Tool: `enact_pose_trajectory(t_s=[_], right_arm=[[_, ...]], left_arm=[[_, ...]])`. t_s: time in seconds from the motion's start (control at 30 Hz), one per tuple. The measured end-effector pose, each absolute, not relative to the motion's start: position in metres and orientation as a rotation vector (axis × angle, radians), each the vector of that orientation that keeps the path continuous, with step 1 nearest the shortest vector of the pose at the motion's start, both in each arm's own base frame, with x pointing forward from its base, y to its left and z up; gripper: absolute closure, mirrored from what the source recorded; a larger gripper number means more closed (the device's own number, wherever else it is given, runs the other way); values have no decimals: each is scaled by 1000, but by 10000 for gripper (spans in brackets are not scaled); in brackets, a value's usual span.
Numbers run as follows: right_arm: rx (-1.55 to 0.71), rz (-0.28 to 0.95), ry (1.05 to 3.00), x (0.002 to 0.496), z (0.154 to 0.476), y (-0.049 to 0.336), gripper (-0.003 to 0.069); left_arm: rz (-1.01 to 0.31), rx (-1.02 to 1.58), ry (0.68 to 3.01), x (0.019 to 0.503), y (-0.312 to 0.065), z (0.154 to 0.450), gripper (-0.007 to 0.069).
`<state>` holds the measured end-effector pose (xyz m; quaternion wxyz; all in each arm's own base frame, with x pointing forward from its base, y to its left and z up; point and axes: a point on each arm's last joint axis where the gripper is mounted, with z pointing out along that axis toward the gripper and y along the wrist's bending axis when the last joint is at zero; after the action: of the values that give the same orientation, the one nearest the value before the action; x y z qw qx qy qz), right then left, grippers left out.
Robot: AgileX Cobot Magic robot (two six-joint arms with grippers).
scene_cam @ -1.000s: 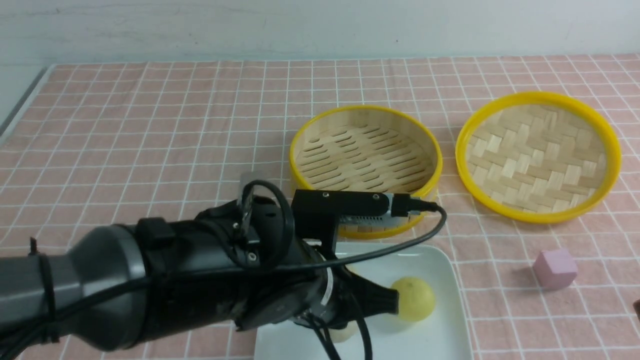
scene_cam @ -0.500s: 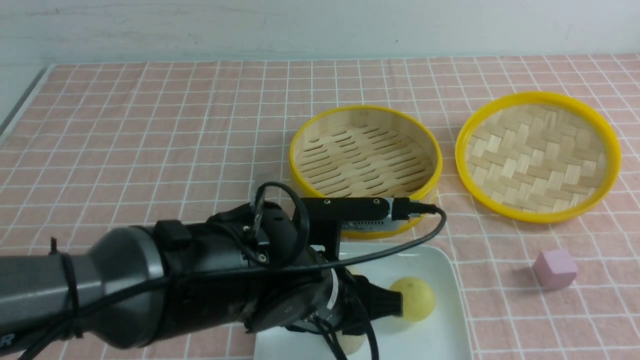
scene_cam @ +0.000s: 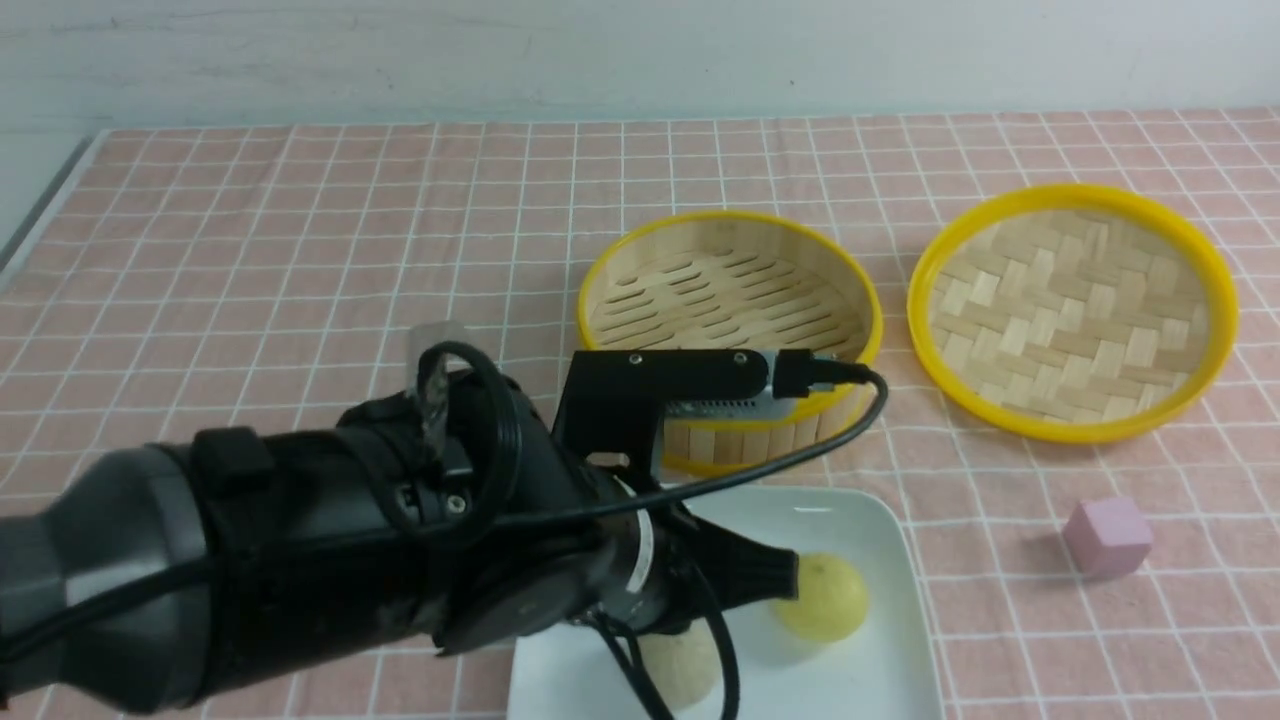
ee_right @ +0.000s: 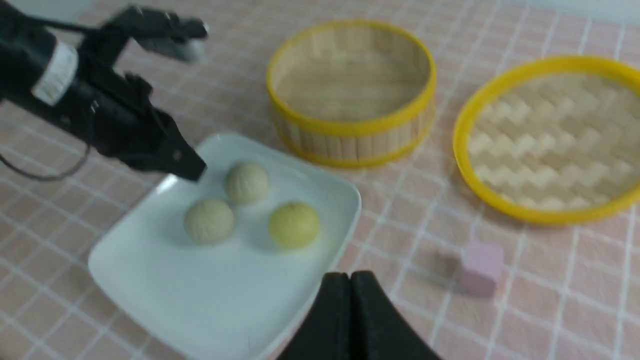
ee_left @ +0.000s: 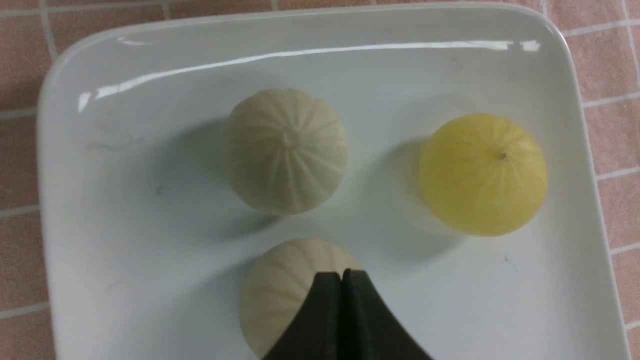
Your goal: Put the steamed buns into the plate on the pink tablecloth.
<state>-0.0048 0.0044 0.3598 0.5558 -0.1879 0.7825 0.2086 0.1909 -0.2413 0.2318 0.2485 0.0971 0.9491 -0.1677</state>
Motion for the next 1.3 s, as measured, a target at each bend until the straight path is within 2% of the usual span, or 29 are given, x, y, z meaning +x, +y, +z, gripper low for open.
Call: enact_pose_trajectory(t_s=[0.23, 0.4, 1.07, 1.23, 1.3], right_arm=[[-387, 501, 1610, 31, 314, 22, 671], [-374, 498, 1573, 40, 299, 26, 668], [-404, 464, 1742, 47, 236, 30, 658], [-324, 374, 1797, 50, 211, 25, 657], [-264, 285, 1827, 51, 194, 19, 657]], left_arm=[[-453, 266, 2587, 191, -241, 232, 624], [-455, 265, 2586, 191, -241, 232, 621], [-454, 266, 2586, 191, -241, 232, 607], [-452, 269, 2584, 191, -241, 232, 606], [-451, 270, 2582, 191, -241, 232, 603]])
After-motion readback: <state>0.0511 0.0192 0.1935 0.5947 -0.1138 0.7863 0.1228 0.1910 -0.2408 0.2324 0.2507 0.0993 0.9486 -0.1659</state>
